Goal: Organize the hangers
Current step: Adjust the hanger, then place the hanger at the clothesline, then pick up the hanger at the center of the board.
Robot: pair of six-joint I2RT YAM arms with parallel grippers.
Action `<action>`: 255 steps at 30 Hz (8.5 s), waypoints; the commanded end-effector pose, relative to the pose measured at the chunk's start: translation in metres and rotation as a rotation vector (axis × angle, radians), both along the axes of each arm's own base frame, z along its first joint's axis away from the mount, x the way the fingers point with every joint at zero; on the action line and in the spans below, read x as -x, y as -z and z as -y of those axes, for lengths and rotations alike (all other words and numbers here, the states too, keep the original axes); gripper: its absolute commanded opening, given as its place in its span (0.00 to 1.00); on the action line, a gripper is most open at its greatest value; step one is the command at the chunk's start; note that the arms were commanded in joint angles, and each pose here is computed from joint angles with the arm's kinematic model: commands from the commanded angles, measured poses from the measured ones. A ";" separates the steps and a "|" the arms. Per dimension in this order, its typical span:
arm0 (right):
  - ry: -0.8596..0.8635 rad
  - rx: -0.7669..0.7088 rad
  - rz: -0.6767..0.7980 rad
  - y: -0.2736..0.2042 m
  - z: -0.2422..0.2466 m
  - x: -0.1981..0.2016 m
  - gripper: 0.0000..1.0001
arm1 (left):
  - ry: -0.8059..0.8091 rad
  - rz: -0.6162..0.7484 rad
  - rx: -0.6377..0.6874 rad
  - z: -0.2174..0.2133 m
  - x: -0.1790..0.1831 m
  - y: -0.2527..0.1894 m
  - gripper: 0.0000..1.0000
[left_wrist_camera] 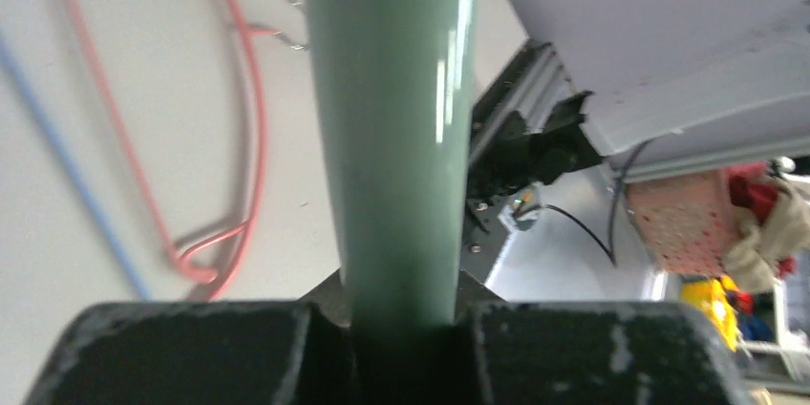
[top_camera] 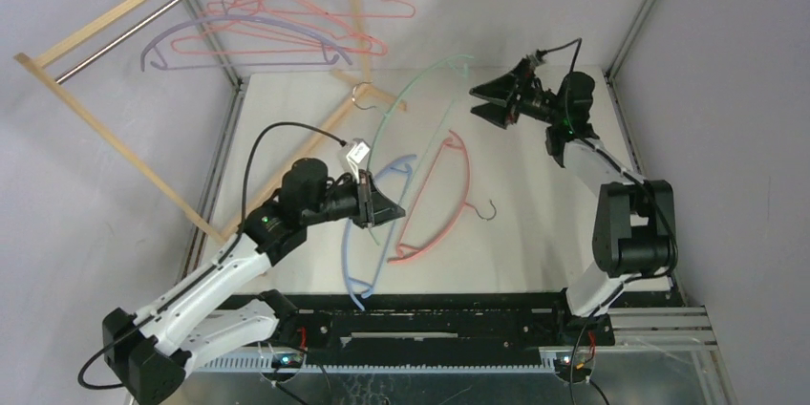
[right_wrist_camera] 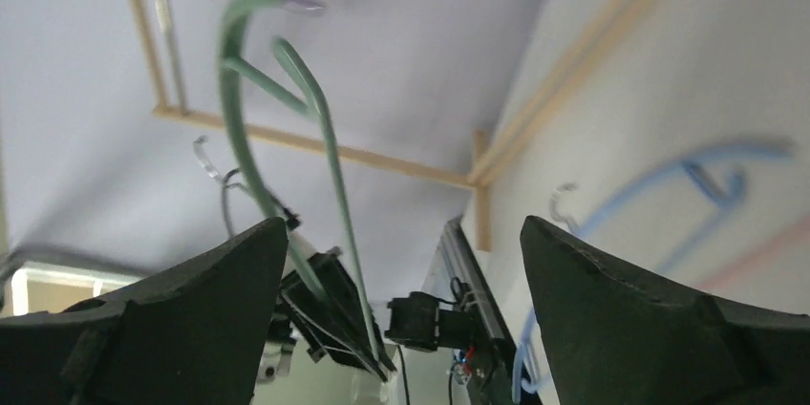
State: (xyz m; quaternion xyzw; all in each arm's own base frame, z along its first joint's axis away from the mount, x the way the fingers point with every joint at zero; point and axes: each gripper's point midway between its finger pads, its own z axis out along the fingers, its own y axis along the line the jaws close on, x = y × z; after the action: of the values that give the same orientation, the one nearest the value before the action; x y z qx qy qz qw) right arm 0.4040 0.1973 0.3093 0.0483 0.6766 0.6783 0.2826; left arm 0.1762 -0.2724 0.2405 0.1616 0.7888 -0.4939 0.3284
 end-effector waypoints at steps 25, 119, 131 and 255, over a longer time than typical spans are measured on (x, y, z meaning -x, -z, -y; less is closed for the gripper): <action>0.188 0.369 -0.175 0.079 0.034 0.021 1.00 | -1.289 0.098 -0.754 -0.262 -0.028 -0.034 0.00; 0.219 0.302 -0.274 0.094 0.062 0.005 1.00 | -1.167 0.041 -0.680 -0.239 -0.235 -0.067 0.13; 0.237 0.382 -0.271 0.103 0.065 0.014 1.00 | -1.164 0.157 -0.626 -0.239 -0.203 -0.096 0.70; 0.052 0.855 -0.269 0.168 0.033 0.055 0.81 | -0.257 -0.336 -0.616 -0.120 -0.131 0.226 0.05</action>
State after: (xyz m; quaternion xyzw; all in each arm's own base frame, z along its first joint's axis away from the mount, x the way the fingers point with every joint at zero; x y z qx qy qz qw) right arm 0.3433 0.1623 0.1264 0.0445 0.9361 0.3034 0.1724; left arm 0.3320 -0.1518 0.0199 0.0768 0.9515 -0.1990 0.2216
